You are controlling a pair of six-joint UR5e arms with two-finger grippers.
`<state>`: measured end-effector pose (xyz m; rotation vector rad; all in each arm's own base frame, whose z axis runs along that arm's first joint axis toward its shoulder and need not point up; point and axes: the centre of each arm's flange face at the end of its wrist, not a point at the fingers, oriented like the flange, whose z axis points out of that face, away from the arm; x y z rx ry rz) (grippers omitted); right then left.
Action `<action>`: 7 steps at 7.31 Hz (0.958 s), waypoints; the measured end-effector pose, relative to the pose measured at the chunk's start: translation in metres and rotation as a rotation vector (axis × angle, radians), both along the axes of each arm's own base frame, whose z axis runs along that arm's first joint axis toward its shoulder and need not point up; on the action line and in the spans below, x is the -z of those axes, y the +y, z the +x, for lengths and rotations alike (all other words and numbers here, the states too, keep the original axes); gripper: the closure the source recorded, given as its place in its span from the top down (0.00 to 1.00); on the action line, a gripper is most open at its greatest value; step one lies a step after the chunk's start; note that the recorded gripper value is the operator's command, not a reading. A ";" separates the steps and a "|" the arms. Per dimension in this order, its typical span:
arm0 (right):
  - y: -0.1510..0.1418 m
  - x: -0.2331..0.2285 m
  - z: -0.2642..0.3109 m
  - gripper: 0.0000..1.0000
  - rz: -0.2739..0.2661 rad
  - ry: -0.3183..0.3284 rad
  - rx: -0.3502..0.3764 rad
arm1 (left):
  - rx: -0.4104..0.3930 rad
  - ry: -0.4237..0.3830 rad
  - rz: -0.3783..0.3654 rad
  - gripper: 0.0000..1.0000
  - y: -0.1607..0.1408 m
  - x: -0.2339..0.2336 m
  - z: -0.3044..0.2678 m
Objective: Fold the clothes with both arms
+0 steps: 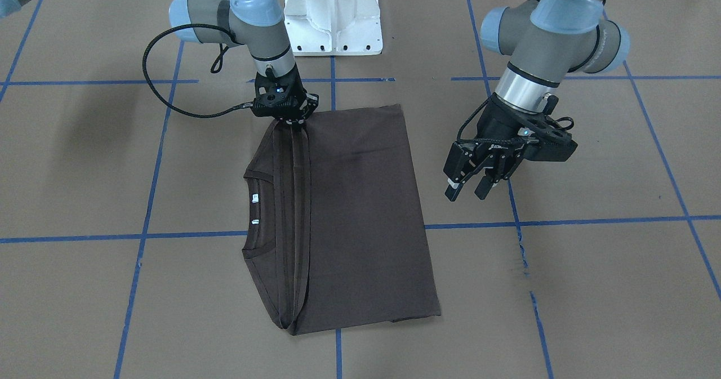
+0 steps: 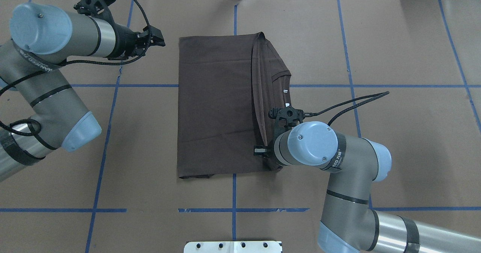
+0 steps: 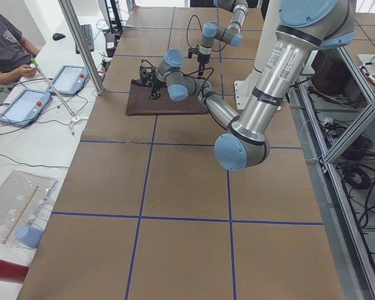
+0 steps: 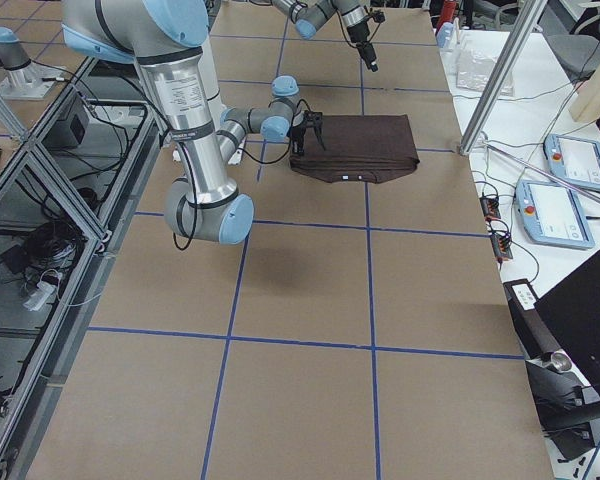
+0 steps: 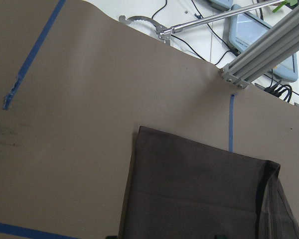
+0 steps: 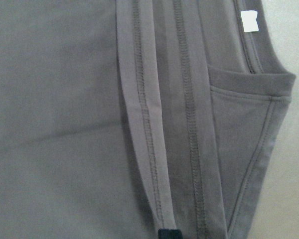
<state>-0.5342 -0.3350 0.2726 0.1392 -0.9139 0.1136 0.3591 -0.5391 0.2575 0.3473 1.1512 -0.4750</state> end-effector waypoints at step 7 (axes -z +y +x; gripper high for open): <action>0.007 -0.010 0.015 0.98 -0.064 -0.010 -0.111 | 0.005 0.018 -0.003 0.72 0.002 0.008 0.000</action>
